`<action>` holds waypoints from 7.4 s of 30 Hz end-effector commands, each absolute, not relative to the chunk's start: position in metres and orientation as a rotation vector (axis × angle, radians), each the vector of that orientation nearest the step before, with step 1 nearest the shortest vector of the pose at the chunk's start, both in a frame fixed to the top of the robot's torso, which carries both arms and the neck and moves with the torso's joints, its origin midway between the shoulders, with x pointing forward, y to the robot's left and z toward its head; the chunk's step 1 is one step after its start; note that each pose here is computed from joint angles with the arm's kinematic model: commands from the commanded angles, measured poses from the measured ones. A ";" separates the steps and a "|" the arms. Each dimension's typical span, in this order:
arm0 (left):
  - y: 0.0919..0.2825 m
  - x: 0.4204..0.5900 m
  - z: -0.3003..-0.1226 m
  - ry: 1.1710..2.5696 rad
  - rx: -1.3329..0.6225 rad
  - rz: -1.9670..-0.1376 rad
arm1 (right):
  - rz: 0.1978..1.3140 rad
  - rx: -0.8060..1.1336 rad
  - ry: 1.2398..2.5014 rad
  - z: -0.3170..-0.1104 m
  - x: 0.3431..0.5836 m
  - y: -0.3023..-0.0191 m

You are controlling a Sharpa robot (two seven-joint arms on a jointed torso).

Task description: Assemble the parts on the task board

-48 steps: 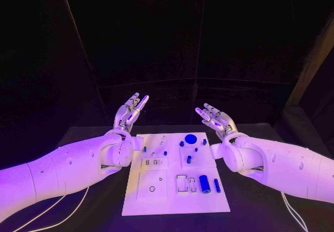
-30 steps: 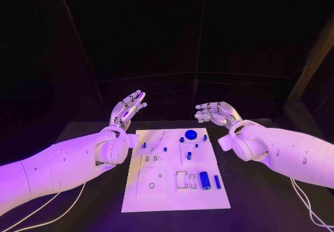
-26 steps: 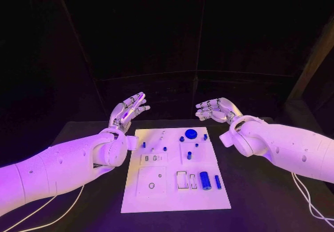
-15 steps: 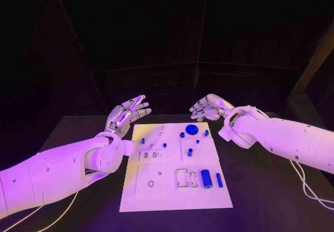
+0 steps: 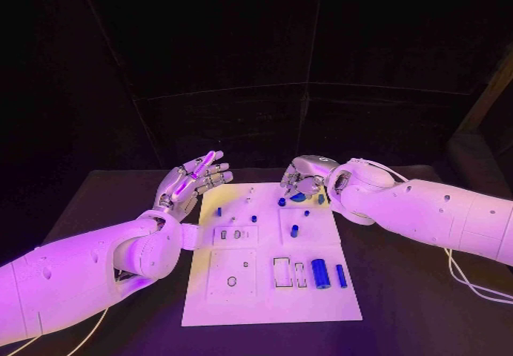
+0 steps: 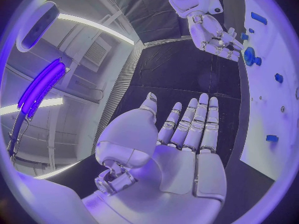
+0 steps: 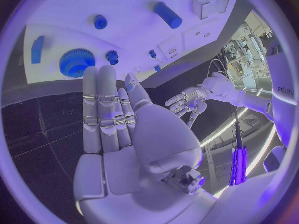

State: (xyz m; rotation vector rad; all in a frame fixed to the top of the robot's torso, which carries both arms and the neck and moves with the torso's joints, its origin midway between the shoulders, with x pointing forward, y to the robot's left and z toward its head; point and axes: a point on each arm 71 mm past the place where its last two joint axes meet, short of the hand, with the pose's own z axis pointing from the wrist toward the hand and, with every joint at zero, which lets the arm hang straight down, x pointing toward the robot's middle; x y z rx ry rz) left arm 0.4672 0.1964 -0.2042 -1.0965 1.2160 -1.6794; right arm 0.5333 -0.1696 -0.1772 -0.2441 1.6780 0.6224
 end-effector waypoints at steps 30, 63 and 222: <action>0.196 0.460 -0.186 1.099 -1.034 -1.790 | 0.438 -0.437 1.757 -0.184 0.540 -0.153; 0.198 0.464 -0.186 1.113 -1.041 -1.784 | 0.572 -0.320 1.532 -0.165 0.536 -0.136; 0.197 0.472 -0.178 1.130 -1.031 -1.806 | 0.384 -0.122 1.824 -0.176 0.561 -0.195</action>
